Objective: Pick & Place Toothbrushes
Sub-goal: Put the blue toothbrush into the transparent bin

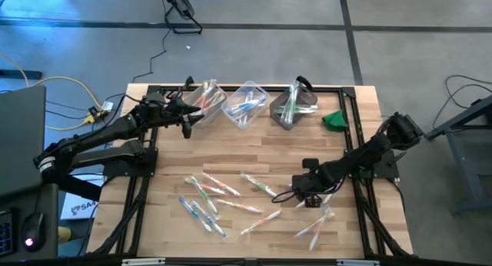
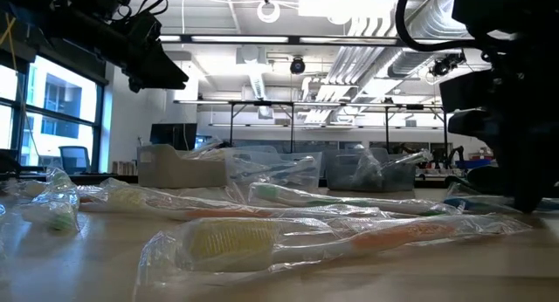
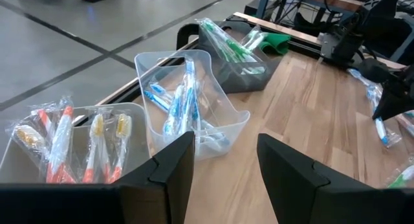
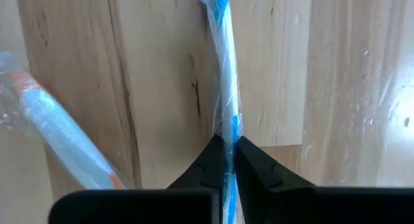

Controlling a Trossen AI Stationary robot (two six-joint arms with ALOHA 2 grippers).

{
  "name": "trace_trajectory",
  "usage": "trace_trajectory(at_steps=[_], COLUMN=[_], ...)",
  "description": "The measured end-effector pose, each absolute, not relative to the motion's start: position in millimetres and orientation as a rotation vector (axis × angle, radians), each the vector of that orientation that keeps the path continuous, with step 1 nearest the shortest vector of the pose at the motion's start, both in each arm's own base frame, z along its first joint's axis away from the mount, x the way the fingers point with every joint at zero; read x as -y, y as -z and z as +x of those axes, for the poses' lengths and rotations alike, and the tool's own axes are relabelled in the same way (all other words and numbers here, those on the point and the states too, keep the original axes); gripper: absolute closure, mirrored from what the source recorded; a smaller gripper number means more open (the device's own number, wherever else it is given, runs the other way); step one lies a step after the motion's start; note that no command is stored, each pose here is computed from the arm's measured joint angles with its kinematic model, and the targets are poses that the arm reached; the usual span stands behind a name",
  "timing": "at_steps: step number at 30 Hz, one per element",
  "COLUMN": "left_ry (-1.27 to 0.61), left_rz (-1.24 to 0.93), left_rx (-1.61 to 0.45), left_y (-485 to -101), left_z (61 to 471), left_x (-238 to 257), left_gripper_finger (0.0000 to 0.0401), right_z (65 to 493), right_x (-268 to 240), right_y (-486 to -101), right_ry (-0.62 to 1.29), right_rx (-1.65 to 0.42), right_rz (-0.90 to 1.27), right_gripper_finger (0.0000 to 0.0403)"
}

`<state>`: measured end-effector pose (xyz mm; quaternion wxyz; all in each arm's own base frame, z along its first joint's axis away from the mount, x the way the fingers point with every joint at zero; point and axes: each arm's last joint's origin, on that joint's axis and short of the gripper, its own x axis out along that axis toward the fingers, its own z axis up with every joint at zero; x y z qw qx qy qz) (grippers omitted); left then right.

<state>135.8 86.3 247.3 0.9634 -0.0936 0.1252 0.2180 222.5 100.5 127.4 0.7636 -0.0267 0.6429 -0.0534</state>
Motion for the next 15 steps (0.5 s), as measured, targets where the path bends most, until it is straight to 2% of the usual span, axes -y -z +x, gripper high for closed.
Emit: trace_trajectory(at_steps=[15], left_ry=[-0.486], left_rz=[-0.169], left_rx=[-0.317], left_y=[-242], left_z=[134], left_x=[-87], left_gripper_finger=[0.0237], right_z=[230], right_x=[-65], right_y=[-154], right_ry=[0.290], right_rx=[-1.236], right_rz=[-0.087], right_gripper_finger=[0.0393])
